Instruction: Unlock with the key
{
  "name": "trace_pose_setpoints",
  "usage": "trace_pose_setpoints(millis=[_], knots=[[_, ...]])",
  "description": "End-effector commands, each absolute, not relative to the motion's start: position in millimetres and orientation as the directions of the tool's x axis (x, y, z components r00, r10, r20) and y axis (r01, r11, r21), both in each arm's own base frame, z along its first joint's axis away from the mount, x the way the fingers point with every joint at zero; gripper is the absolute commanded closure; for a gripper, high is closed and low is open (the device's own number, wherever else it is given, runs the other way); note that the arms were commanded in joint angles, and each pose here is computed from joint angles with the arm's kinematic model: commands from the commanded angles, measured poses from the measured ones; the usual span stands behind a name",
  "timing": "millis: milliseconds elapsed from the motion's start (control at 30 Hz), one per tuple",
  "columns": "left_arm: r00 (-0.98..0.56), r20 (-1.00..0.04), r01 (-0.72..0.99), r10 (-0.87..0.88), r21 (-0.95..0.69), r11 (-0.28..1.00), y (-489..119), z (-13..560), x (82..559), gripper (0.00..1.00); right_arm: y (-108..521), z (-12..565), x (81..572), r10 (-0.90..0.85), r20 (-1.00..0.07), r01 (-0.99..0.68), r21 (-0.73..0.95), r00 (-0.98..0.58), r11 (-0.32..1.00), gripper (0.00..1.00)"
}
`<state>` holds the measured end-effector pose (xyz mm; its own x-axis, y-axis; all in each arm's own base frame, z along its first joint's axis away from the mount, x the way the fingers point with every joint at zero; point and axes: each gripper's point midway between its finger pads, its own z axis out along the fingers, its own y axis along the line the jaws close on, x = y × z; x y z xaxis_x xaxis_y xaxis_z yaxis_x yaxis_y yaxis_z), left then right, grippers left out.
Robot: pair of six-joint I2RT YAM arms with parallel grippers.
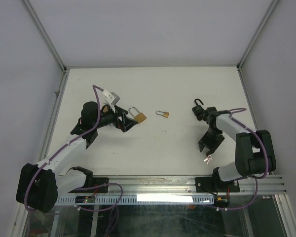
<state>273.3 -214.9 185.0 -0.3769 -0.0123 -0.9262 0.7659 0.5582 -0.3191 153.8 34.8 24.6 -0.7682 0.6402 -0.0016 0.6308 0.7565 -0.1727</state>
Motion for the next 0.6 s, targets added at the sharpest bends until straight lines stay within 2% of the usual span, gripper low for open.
trace_pose_setpoints(millis=[0,233,367,567], knots=[[-0.226,-0.974,0.824,-0.031,-0.208,0.527,-222,225,282,0.01,54,7,154,0.680,0.056,0.674,-0.097,-0.731,0.733,0.58],[-0.225,-0.974,0.825,-0.019,-0.201,0.528,-221,223,279,0.01,78,8,166,0.641,0.051,0.642,-0.006,-0.766,0.767,0.59],[-0.211,-0.977,0.823,-0.022,-0.189,0.535,-220,225,282,0.01,111,3,169,0.623,0.097,0.630,0.078,-0.776,0.773,0.59],[-0.176,-0.984,0.825,-0.007,-0.151,0.544,-219,228,285,0.01,169,6,186,0.531,0.110,0.542,0.159,-0.840,0.825,0.58]])
